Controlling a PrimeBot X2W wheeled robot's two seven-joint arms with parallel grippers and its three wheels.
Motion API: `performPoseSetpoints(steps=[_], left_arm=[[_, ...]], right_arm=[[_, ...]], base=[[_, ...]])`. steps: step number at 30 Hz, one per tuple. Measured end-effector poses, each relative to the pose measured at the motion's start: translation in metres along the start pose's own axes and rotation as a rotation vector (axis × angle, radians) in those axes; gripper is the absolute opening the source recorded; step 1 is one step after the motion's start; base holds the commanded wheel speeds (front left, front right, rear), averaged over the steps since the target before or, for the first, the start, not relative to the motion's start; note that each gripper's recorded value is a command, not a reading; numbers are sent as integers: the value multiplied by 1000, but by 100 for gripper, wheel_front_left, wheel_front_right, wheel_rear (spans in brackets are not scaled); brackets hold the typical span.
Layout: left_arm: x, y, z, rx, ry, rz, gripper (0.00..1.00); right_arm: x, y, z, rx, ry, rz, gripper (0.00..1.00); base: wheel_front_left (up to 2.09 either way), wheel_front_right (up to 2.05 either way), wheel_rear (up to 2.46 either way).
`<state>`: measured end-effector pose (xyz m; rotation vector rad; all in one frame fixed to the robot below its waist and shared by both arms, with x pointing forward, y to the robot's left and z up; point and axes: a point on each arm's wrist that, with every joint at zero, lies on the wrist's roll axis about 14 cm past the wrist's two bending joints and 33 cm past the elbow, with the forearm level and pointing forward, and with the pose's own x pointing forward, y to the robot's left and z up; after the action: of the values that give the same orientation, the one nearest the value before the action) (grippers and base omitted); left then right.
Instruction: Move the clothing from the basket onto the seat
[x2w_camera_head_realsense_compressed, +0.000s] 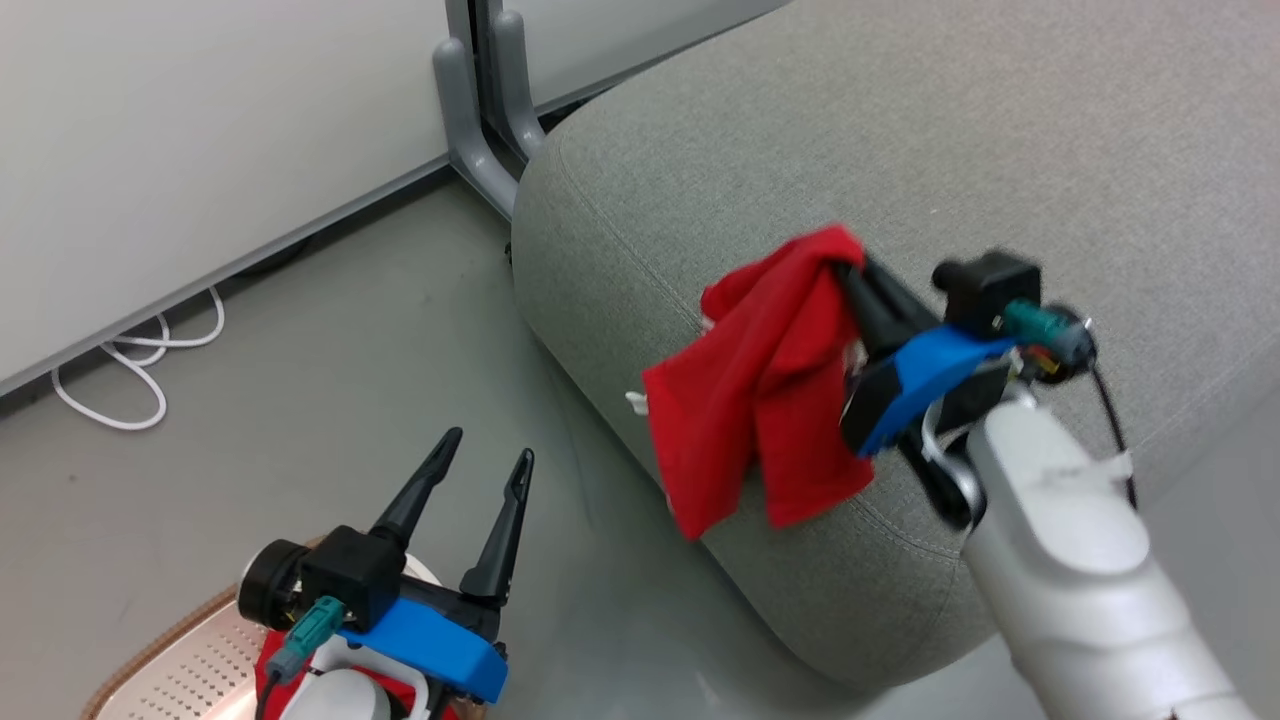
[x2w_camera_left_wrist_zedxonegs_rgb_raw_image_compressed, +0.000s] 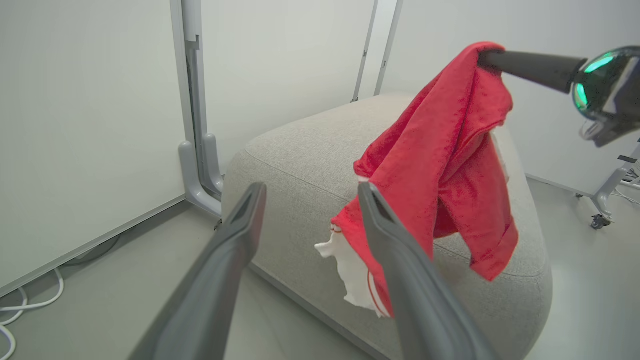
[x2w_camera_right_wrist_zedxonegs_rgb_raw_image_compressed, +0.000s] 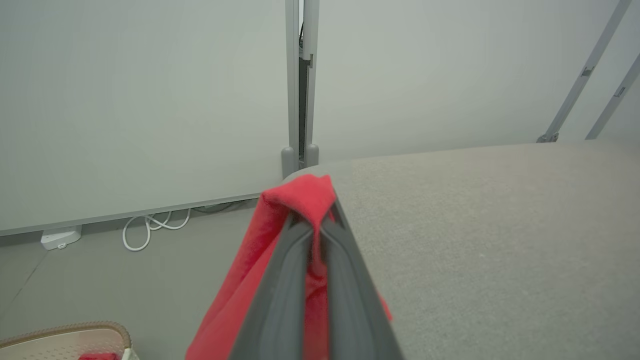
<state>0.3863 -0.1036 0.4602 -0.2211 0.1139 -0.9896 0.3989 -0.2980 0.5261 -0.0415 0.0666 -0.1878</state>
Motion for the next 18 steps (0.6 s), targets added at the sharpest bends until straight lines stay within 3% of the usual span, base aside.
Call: performPoseSetpoints(steps=[6,10,13,18], left_arm=[[8,20,-10,-1,-4,-15,100],[16,34,-17,-4,-12,-39,100],[21,49,-24,-11,-17,-44,100],[26,74,-37,-30,-23,-31,100]], right_arm=[[52,-62,75,-35,-124,-154,0],[74,-115,105,-62,-178,-280,0],[89,-140,97,-63,-158,-352,0],[113,-155,43,-60,-68,-412,0]], base=[[0,0,0],[0,0,0],[0,0,0],[0,0,0]])
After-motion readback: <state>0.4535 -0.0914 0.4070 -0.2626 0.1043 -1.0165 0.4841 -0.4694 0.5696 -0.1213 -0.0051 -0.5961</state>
